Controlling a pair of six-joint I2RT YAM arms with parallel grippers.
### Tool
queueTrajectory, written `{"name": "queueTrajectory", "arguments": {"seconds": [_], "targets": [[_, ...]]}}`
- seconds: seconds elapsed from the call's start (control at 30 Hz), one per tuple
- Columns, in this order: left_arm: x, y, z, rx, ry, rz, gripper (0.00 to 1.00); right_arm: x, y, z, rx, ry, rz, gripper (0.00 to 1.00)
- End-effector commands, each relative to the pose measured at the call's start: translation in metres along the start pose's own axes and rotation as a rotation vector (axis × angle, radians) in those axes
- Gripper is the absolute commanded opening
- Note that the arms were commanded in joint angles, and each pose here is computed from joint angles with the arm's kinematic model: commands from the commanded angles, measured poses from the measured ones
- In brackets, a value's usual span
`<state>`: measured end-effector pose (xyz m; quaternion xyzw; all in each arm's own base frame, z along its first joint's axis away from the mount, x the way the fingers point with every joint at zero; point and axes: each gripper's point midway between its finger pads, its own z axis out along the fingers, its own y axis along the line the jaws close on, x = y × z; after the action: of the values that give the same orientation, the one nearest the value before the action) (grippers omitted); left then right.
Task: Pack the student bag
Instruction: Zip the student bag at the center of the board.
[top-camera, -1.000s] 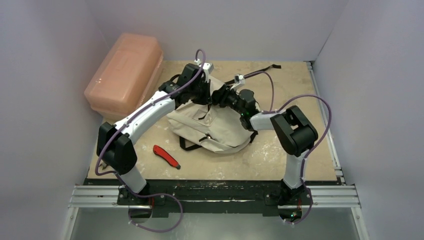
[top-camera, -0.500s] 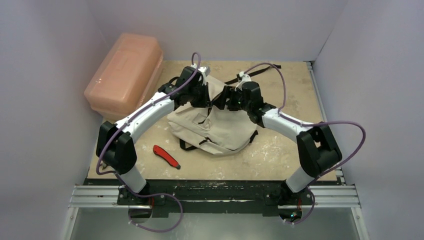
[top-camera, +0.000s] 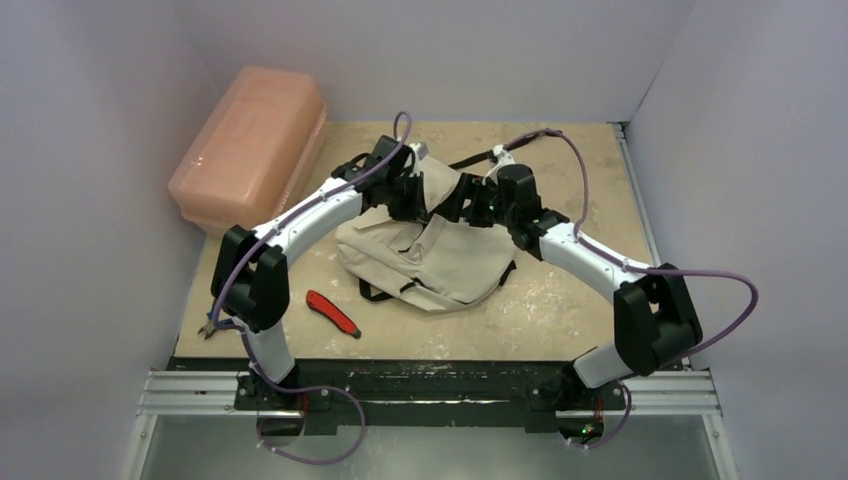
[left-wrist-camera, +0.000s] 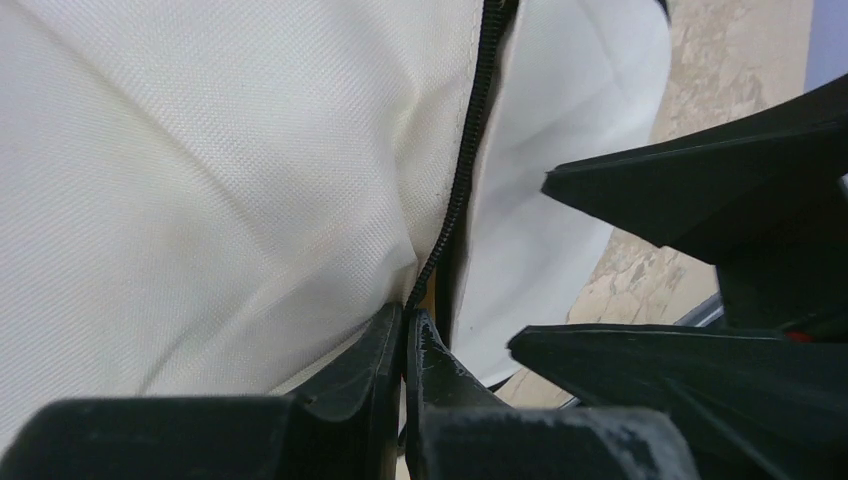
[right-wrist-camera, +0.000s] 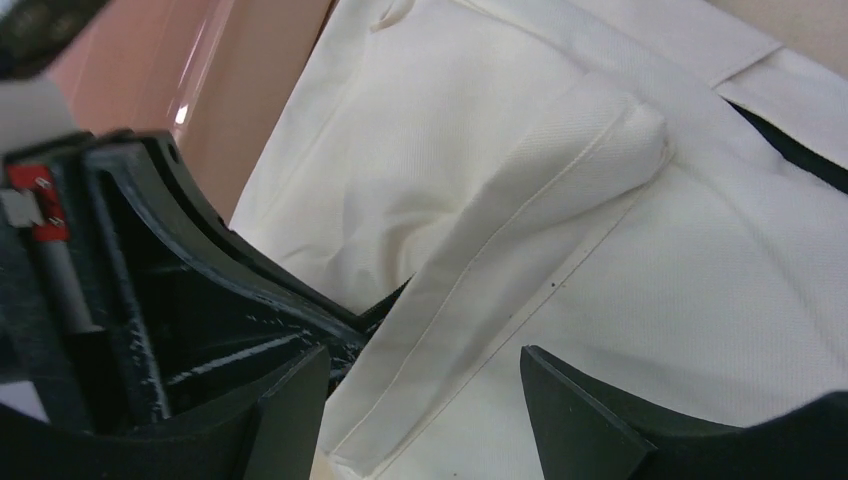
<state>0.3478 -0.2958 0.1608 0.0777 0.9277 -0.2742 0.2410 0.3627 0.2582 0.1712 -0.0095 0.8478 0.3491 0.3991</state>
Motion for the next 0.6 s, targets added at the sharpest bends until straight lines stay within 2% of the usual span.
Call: {"name": "queueTrajectory", "arguments": {"seconds": [0.0,0.13,0.27,0.4,0.47,0.57], "targets": [[0.002,-0.012,0.006,0.065,0.041,-0.028,0.00,-0.019,-0.006,-0.004,0.020,-0.049,0.147,0.73],[0.008,-0.013,0.013,0.088,0.066,-0.040,0.04,-0.039,-0.020,0.003,0.127,-0.083,0.166,0.72],[0.020,-0.012,0.018,0.104,0.122,-0.046,0.06,-0.048,-0.029,0.014,0.206,-0.049,0.142,0.72],[0.019,-0.018,0.001,0.149,0.088,-0.038,0.23,-0.048,-0.021,0.009,0.186,-0.047,0.056,0.71],[0.012,-0.022,-0.019,0.168,0.038,-0.027,0.35,-0.044,-0.021,-0.001,0.180,-0.058,-0.029,0.72],[0.004,-0.019,-0.051,0.170,-0.035,-0.016,0.48,-0.040,-0.022,-0.016,0.162,-0.074,-0.131,0.74]]}}
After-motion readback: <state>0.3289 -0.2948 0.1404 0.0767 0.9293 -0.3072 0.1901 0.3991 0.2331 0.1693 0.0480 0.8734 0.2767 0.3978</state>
